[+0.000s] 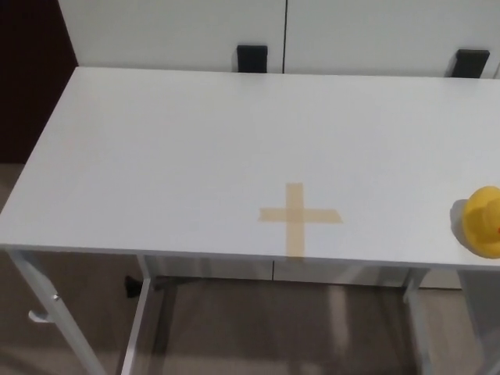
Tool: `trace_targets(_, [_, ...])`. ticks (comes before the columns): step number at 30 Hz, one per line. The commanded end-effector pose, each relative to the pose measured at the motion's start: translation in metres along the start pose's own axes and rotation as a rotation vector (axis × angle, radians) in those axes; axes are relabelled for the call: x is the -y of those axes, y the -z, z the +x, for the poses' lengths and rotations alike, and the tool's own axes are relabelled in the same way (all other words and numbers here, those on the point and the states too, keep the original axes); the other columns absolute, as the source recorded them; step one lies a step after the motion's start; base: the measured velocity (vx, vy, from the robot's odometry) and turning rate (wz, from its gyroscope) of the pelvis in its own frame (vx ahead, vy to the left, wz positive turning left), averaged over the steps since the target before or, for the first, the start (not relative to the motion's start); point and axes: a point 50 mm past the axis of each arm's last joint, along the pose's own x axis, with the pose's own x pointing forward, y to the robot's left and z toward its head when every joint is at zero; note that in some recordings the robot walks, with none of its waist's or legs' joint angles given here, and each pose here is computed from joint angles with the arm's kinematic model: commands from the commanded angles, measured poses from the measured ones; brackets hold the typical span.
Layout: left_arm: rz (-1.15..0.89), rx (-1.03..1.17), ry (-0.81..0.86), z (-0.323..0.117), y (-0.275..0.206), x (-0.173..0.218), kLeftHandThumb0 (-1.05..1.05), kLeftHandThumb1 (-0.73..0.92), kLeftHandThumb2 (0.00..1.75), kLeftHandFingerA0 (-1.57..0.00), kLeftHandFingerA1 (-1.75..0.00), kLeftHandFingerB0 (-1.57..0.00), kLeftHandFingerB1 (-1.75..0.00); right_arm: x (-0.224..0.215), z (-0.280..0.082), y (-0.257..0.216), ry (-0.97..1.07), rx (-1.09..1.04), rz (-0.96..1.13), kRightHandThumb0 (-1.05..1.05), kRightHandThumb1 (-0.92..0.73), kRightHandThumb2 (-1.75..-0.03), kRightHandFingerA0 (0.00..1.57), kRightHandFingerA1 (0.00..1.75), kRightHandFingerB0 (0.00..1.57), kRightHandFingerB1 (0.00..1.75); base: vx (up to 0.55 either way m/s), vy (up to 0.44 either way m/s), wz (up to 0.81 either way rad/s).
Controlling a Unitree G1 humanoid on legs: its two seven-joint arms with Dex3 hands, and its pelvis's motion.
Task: The robot uses its right hand to push the yellow duck toy to the center of the white desk.
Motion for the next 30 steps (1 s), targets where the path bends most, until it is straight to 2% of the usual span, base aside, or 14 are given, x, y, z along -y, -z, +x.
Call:
trace_targets(1, [0.001, 0.038, -0.010, -0.001, -0.001, -0.004, -0.01, -0.47, 1.26, -1.46, -0.82, -1.33, -0.77, -0.043, 0.006, -0.018, -0.127, 0.042, -0.035, -0.81, -0.92, -0.81, 0.07, 0.39, 0.20, 0.35, 0.00, 0.000, 0.00])
trace_targets(2, [-0.003, 0.037, -0.008, -0.001, -0.001, -0.004, 0.03, -0.52, 1.19, -1.42, -0.83, -1.26, -0.77, -0.063, 0.008, -0.018, -0.194, 0.021, -0.062, -0.35, -0.54, -1.14, 0.00, 0.50, 0.00, 0.47, 0.00, 0.000, 0.00])
trace_targets(4, [0.004, 0.038, -0.010, -0.001, -0.001, -0.004, -0.04, -0.44, 1.12, -1.36, -0.87, -1.28, -0.85, -0.086, 0.009, -0.015, -0.236, -0.005, -0.066, -0.36, -0.53, -1.14, 0.00, 0.50, 0.00, 0.48, 0.00, 0.000, 0.00])
trace_targets(5, [0.005, 0.039, -0.011, -0.001, -0.001, -0.005, 0.01, -0.43, 1.25, -1.42, -0.85, -1.33, -0.82, -0.099, 0.008, -0.013, -0.257, -0.026, -0.049, -0.36, -0.50, -1.12, 0.01, 0.51, 0.00, 0.48, 0.00, 0.000, 0.00])
trace_targets(7, [0.000, 0.039, -0.011, -0.001, -0.001, -0.006, 0.01, -0.43, 1.25, -1.42, -0.85, -1.33, -0.82, -0.108, 0.007, -0.010, -0.270, -0.048, -0.034, -0.36, -0.50, -1.12, 0.01, 0.51, 0.00, 0.48, 0.00, 0.000, 0.00])
trace_targets(8, [-0.006, 0.039, -0.012, -0.001, -0.002, -0.006, -0.01, -0.36, 1.13, -1.40, -0.94, -1.27, -0.89, -0.114, 0.004, -0.009, -0.288, -0.048, -0.031, -0.79, -0.92, -0.78, 0.14, 0.36, 0.18, 0.35, 0.00, 0.000, 0.00])
trace_targets(11, [-0.008, 0.047, -0.012, 0.000, -0.003, -0.004, -0.03, -0.45, 1.22, -1.47, -0.85, -1.29, -0.80, -0.128, -0.004, 0.002, -0.330, -0.059, -0.045, -0.83, -0.92, -0.77, 0.16, 0.35, 0.17, 0.34, 0.00, 0.000, 0.00])
trace_targets(13, [-0.008, 0.041, -0.012, 0.000, -0.004, -0.005, -0.04, -0.49, 1.23, -1.37, -0.90, -1.28, -0.87, -0.132, -0.007, 0.008, -0.330, -0.091, -0.046, -0.88, -0.80, -0.90, 0.16, 0.40, 0.15, 0.38, 0.00, 0.000, 0.00])
trace_targets(14, [-0.004, 0.043, -0.012, 0.000, -0.005, -0.005, 0.01, -0.46, 1.22, -1.47, -0.85, -1.29, -0.79, -0.135, -0.008, 0.011, -0.339, -0.100, -0.046, -0.79, -0.92, -0.78, 0.18, 0.37, 0.16, 0.35, 0.00, 0.000, 0.00])
trace_targets(16, [-0.002, 0.049, -0.012, 0.000, -0.006, -0.005, 0.01, -0.56, 1.18, -1.45, -0.80, -1.35, -0.77, -0.141, -0.012, 0.017, -0.356, -0.114, -0.046, -0.81, -0.92, -0.75, 0.20, 0.38, 0.17, 0.35, 0.00, 0.000, 0.00])
trace_targets(19, [-0.001, 0.055, -0.007, 0.001, -0.008, -0.004, -0.01, -0.49, 1.17, -1.38, -0.89, -1.31, -0.85, -0.146, -0.016, 0.024, -0.378, -0.129, -0.057, -0.81, -0.92, -0.75, 0.21, 0.39, 0.17, 0.36, 0.00, 0.000, 0.00])
trace_targets(25, [-0.011, 0.056, 0.001, 0.002, -0.013, 0.001, 0.03, -0.47, 1.21, -1.41, -0.85, -1.29, -0.83, -0.155, -0.022, 0.032, -0.437, -0.150, -0.093, -0.87, -0.92, -0.76, 0.24, 0.42, 0.17, 0.36, 0.00, 0.000, 0.00])
trace_targets(28, [-0.015, 0.064, -0.002, 0.002, -0.012, 0.002, 0.06, -0.55, 1.36, -1.49, -0.75, -1.37, -0.75, -0.164, -0.025, 0.035, -0.457, -0.175, -0.114, -0.85, -0.92, -0.77, 0.27, 0.41, 0.17, 0.36, 0.00, 0.000, 0.00])
trace_targets(30, [-0.010, 0.063, -0.002, 0.002, -0.013, 0.003, 0.06, -0.50, 1.27, -1.47, -0.79, -1.35, -0.80, -0.167, -0.026, 0.037, -0.461, -0.187, -0.117, -0.86, -0.91, -0.77, 0.28, 0.41, 0.19, 0.36, 0.00, 0.000, 0.00])
